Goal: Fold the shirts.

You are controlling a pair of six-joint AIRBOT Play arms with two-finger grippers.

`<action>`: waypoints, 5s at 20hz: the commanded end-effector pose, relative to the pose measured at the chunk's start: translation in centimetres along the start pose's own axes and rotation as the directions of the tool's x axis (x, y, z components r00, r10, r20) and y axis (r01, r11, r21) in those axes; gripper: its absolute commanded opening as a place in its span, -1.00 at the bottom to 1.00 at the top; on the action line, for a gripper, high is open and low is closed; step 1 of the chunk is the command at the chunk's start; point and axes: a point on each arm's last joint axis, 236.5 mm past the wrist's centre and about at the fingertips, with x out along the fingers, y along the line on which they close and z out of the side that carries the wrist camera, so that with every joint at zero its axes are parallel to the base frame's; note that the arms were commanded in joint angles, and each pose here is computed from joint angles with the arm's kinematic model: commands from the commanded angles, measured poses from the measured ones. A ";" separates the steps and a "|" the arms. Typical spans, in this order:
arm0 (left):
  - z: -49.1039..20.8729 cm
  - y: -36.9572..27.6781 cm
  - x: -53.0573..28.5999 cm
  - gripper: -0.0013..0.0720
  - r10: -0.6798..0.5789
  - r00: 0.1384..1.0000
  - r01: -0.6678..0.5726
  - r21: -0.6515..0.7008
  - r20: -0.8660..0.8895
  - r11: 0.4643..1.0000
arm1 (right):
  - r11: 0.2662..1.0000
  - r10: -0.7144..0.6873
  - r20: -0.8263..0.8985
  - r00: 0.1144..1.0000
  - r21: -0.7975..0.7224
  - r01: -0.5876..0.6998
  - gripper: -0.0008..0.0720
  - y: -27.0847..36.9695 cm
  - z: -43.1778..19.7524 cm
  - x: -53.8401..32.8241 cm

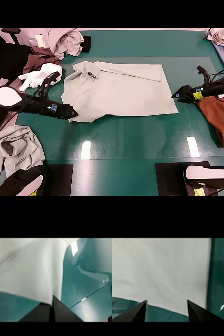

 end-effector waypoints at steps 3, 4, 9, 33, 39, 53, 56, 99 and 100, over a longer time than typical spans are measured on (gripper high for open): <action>0.0 -0.3 -1.3 -0.90 0.017 0.999 -0.016 -0.036 0.030 0.999 | 0.992 -0.122 -0.025 0.992 -0.019 0.121 0.60 -4.4 0.6 -0.4; 0.0 -0.3 -1.3 -0.90 0.016 0.999 -0.015 -0.038 0.033 0.999 | 0.992 -0.128 -0.035 0.991 -0.019 0.127 0.60 -4.7 0.3 -0.2; 0.5 -0.3 -1.3 -0.90 0.019 0.998 -0.017 -0.038 0.054 0.999 | 0.996 -0.082 -0.143 0.986 0.020 0.086 0.60 -4.5 -4.0 3.8; -12.7 -3.3 -2.3 -0.90 0.150 0.964 -0.179 -0.122 -0.219 0.976 | 0.963 -0.270 0.081 0.959 0.029 0.269 -0.95 4.0 -13.8 -8.4; -1.8 -1.4 -7.2 -0.91 0.322 0.918 -0.294 -0.147 0.233 0.945 | 0.910 -0.403 0.395 0.826 0.072 0.409 -0.95 5.1 -8.7 -16.9; 15.8 -1.3 4.3 -0.90 0.304 0.912 -0.342 0.101 0.277 0.934 | 0.820 -0.571 0.069 0.818 0.084 0.565 -0.93 -0.5 -7.8 -13.6; 16.9 -0.3 4.0 -0.90 0.292 0.911 -0.329 0.087 0.291 0.940 | 0.816 -0.572 0.025 0.820 0.111 0.567 -0.93 -1.8 -7.5 -12.8; 16.3 6.6 7.0 0.74 0.381 0.921 -0.389 0.155 0.081 0.908 | 0.960 -0.221 0.299 0.928 -0.098 0.261 0.79 3.7 5.3 -7.1; 16.4 6.2 7.2 0.74 0.363 0.928 -0.373 0.146 0.087 0.916 | 0.966 -0.219 0.226 0.949 -0.086 0.243 0.79 3.0 4.1 -6.1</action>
